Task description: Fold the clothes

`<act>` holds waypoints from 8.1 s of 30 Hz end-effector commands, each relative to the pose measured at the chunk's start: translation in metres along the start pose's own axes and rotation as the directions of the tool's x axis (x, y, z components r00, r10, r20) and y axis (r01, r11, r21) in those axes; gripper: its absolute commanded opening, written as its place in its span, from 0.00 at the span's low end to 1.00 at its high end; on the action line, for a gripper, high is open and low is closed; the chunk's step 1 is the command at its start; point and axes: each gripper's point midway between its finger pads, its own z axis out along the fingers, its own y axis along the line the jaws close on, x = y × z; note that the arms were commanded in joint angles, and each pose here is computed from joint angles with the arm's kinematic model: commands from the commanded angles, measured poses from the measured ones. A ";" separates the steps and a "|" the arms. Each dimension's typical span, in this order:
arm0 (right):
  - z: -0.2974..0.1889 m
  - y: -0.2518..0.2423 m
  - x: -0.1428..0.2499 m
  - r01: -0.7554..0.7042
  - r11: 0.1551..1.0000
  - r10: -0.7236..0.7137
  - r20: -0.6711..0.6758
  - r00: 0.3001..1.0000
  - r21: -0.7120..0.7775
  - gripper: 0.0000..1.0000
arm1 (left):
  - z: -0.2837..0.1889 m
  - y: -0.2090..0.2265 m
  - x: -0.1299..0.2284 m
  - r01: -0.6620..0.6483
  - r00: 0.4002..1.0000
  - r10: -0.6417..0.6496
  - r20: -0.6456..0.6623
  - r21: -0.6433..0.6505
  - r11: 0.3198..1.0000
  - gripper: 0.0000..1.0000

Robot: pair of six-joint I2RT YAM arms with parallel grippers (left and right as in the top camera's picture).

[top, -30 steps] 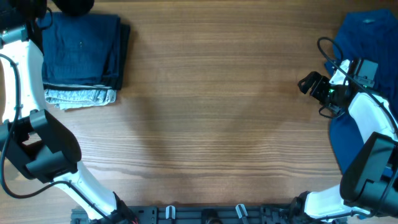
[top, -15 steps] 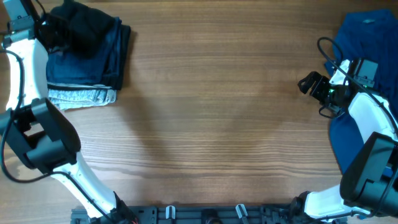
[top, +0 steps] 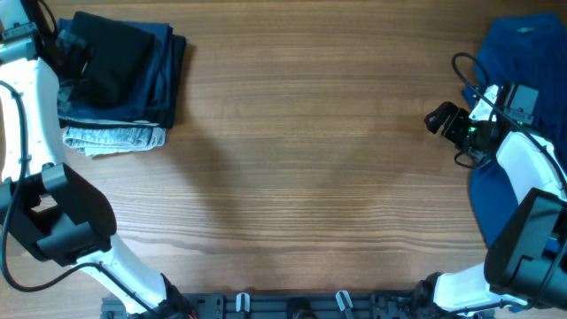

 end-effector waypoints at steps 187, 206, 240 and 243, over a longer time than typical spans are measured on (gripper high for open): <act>-0.153 0.096 0.117 0.666 0.740 -0.392 0.867 0.307 0.099 1.00 | -0.071 -0.142 0.182 -0.539 0.799 0.601 0.017 0.463 0.704 1.00; -0.153 0.096 0.117 0.666 0.740 -0.392 0.867 0.307 0.099 0.99 | -0.352 -0.103 0.186 -0.612 0.775 0.458 0.435 0.696 0.376 1.00; -0.153 0.096 0.117 0.666 0.740 -0.392 0.867 0.307 0.099 0.99 | -0.171 0.074 0.231 -0.623 0.749 0.081 0.657 0.658 0.424 1.00; -0.153 0.096 0.117 0.666 0.740 -0.392 0.867 0.307 0.099 1.00 | -0.165 0.078 0.235 -0.631 0.740 0.073 0.668 0.654 0.417 1.00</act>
